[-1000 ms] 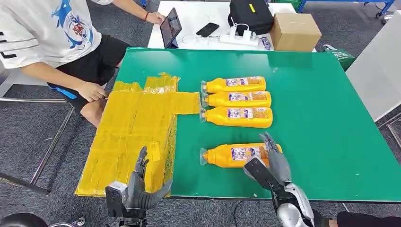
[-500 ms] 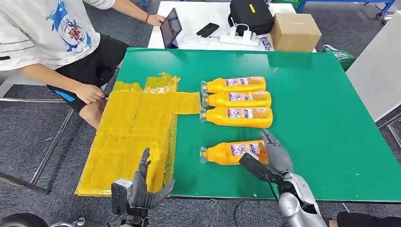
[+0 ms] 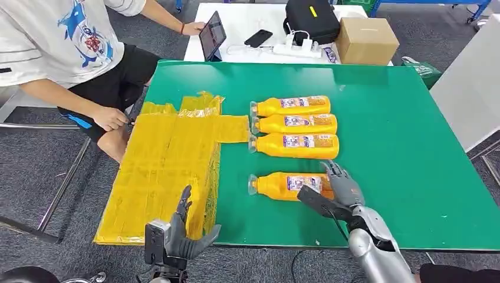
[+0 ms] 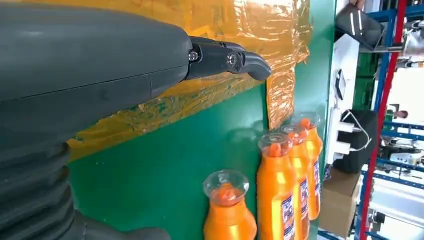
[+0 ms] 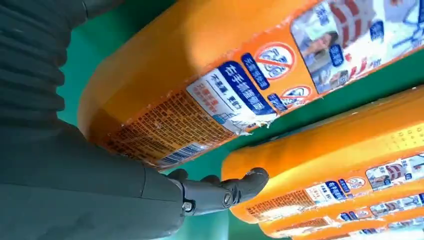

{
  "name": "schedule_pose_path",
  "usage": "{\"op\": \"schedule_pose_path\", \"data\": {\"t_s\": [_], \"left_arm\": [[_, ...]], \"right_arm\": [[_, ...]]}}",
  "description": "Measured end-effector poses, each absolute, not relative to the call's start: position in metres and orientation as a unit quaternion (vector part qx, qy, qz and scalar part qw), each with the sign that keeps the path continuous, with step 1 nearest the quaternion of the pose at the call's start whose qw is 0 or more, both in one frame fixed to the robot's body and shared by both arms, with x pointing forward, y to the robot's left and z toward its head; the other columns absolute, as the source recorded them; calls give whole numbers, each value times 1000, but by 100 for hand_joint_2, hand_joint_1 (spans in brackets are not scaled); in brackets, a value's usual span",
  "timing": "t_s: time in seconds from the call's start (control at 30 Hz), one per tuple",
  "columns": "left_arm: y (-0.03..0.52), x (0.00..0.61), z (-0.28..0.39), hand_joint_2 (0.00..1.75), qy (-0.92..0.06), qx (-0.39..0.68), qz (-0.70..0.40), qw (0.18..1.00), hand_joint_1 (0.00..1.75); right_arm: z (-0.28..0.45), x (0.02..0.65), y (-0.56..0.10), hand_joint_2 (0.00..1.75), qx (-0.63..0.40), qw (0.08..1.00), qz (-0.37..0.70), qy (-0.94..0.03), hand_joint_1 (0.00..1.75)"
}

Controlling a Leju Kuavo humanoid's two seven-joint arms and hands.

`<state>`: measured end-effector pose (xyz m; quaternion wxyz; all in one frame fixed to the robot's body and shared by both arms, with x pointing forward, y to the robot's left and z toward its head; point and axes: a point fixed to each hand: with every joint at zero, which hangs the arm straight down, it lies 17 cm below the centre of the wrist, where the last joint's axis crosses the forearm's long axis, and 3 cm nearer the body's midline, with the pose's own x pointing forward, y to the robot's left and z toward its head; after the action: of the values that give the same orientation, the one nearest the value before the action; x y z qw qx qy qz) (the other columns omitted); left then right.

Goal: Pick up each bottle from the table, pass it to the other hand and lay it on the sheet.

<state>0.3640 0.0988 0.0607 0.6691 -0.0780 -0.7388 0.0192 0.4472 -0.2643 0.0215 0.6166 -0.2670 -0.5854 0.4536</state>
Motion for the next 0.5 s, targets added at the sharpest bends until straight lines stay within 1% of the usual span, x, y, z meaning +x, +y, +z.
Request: {"op": "schedule_pose_path", "data": {"t_s": [0.27,0.3,0.33,0.37,0.43,0.5], "left_arm": [[94,367,55,175,-732,-87,17,676,0],[94,367,54,175,-731,-88,17,677,0],[93,367,53,175,-729,-90,18,678,0],[93,368,53,175,-729,-91,18,678,0],[93,369,51,175,-728,-91,17,679,0],[92,370,50,175,-727,-93,17,680,0]], "right_arm": [[12,458,-271,175,-229,639,468,-566,2],[11,460,-275,175,-226,642,469,-563,23],[8,460,-278,175,-220,648,472,-556,61],[6,460,-280,175,-217,650,473,-554,131],[5,461,-282,175,-209,655,474,-551,155],[5,463,-281,175,-201,658,471,-552,155]]}}
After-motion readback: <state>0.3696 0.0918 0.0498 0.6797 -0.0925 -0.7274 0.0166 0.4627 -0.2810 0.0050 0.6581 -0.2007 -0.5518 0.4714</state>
